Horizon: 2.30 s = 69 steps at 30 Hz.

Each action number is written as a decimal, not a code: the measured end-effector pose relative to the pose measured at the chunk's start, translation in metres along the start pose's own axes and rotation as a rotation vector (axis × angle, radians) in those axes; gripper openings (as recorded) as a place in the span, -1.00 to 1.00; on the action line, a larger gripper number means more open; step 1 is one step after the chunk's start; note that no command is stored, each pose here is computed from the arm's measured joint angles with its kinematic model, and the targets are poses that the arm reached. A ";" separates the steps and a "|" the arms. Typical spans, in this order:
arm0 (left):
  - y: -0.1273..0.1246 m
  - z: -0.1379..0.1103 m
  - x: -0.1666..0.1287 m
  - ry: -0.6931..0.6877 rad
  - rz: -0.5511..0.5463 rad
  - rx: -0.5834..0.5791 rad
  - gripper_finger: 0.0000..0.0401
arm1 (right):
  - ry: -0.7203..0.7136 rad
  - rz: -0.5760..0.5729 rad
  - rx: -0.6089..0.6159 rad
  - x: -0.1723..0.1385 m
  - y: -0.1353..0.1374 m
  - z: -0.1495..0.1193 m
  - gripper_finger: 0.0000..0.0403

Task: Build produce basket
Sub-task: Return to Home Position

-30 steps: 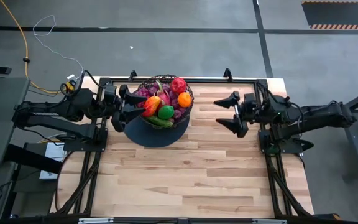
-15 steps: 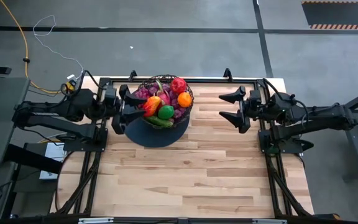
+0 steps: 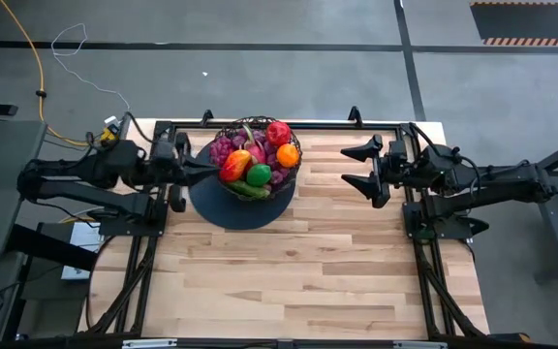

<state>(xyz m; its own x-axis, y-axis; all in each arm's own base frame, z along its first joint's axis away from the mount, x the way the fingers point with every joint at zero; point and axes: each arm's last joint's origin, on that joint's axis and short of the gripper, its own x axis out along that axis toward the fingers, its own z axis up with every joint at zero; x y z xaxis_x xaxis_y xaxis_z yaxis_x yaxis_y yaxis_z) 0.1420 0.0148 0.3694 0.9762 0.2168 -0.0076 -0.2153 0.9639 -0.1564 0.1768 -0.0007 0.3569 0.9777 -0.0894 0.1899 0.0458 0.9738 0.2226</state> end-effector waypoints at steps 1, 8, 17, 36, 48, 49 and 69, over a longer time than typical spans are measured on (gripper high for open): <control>0.002 0.001 -0.004 -0.004 0.011 0.012 -0.99 | 0.000 0.000 0.000 0.000 0.000 0.000 0.70; 0.014 -0.016 -0.026 -0.060 0.065 0.067 -1.00 | 0.029 -0.006 -0.003 0.000 -0.001 -0.003 0.70; 0.031 -0.102 -0.028 -0.115 0.050 -0.094 -1.00 | 0.076 -0.017 0.021 0.000 -0.001 -0.007 0.70; 0.039 -0.178 -0.048 -0.120 0.034 -0.193 -1.00 | 0.100 -0.024 0.052 0.000 -0.002 -0.010 0.70; 0.043 -0.198 -0.041 -0.019 0.060 0.029 -1.00 | 0.111 -0.026 0.051 0.000 -0.002 -0.011 0.70; 0.043 -0.199 -0.041 -0.011 0.059 0.042 -1.00 | 0.111 -0.026 0.052 0.000 -0.002 -0.011 0.70; 0.043 -0.199 -0.040 -0.010 0.058 -0.022 -0.98 | 0.340 -0.052 0.034 -0.044 -0.008 -0.035 -0.77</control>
<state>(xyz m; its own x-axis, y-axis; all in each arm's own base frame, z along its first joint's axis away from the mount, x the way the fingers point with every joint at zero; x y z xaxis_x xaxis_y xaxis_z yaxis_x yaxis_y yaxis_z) 0.0987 0.0168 0.1666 0.9618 0.2738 -0.0077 -0.2707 0.9460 -0.1781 0.1402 0.0029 0.3128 0.9868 -0.0580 -0.1512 0.0959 0.9617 0.2568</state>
